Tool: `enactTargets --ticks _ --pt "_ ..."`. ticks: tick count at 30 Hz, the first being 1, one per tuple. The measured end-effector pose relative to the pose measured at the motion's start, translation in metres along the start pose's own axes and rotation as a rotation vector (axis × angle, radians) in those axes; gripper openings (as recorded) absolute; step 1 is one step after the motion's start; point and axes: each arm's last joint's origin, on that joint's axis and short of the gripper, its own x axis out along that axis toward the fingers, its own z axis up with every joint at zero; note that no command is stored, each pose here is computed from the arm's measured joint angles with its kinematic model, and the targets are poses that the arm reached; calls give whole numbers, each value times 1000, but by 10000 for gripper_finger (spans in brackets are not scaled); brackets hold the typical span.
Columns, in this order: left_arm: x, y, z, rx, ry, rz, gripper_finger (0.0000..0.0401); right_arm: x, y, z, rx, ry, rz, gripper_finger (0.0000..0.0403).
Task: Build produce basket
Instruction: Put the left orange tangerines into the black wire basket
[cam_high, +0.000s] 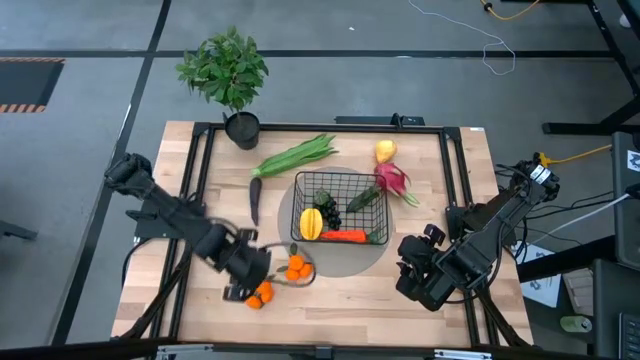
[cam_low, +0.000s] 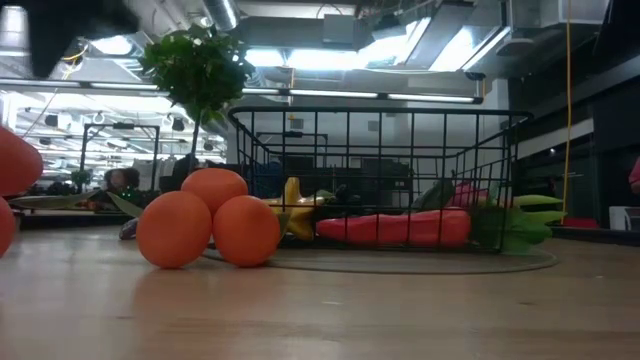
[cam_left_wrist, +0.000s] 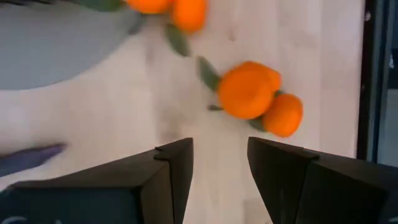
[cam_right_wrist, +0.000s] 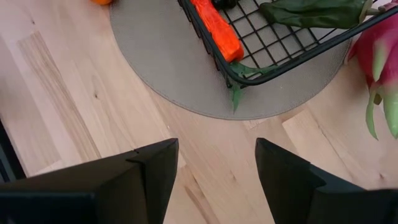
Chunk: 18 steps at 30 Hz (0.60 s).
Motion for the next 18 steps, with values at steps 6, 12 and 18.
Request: enactTargets --ticks 6,12,18 --pt "37 -14 -11 -83 -207 -106 140 0 0 0 2 0 2 204" --pt "50 -11 -22 -158 -150 -154 140 0 0 0 3 0 2 204" --pt "55 6 -22 -201 -165 -12 140 0 0 0 3 -1 2 204"
